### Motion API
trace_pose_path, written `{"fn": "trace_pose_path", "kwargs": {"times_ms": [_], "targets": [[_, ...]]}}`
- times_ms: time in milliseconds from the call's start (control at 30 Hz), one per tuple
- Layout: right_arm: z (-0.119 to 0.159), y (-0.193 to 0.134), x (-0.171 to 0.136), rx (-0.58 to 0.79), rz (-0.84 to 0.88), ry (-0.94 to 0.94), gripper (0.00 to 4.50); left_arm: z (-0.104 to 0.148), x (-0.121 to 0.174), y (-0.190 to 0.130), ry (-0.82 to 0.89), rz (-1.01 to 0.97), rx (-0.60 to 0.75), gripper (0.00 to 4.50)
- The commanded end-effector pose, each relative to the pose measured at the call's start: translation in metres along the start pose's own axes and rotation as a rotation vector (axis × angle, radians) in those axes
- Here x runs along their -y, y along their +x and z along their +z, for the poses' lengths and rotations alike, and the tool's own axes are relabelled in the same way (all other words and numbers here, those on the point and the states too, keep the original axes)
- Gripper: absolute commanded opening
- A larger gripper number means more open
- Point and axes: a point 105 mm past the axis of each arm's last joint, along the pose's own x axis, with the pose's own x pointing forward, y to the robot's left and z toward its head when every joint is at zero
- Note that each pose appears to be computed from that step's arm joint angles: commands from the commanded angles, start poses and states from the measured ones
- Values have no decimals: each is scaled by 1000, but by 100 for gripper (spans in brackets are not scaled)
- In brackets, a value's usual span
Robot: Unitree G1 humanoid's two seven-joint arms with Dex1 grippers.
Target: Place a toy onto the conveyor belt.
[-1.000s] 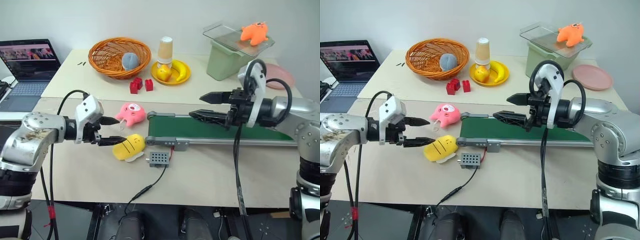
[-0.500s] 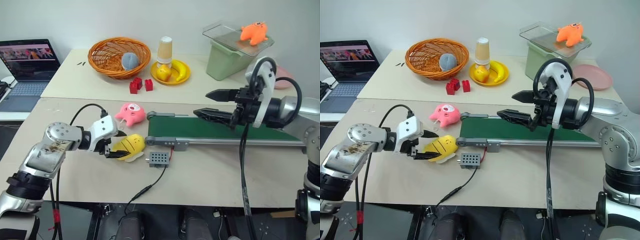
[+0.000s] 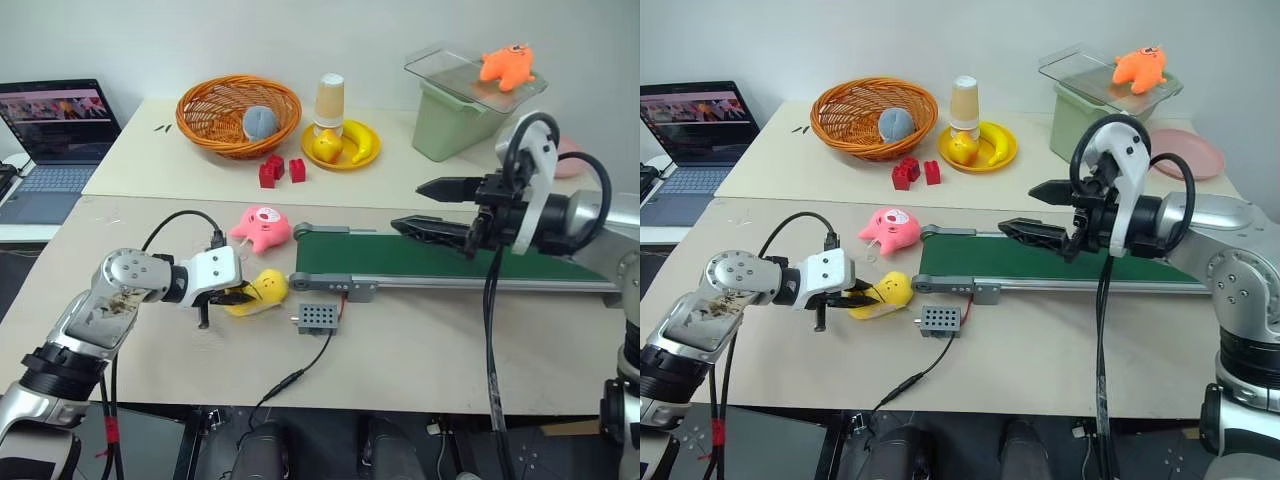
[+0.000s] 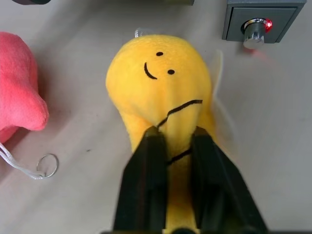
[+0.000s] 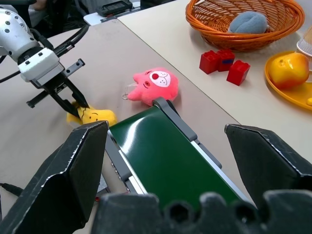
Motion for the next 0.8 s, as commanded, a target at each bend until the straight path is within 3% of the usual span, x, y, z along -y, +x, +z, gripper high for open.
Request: {"fn": "trace_pose_path", "kwargs": {"times_ms": [33, 200, 467, 533, 667, 800], "targets": [[15, -5, -1, 34, -5, -59, 450, -15, -3, -3, 3, 32, -74, 45], [14, -4, 0, 29, -1, -60, 450, -13, -12, -12, -14, 65, -69, 45], [11, -4, 3, 19, 6, -63, 450, 0, -37, -53, 21, 123, -118, 45], [10, -3, 3, 18, 8, -64, 450, 12, -39, -58, -9, 102, -77, 45], [7, -1, -2, 12, 37, -59, 450, 62, -41, -63, -122, 16, 143, 45], [1, -3, -10, -20, 86, -57, 450, 90, -54, -62, -126, 18, 224, 45]]}}
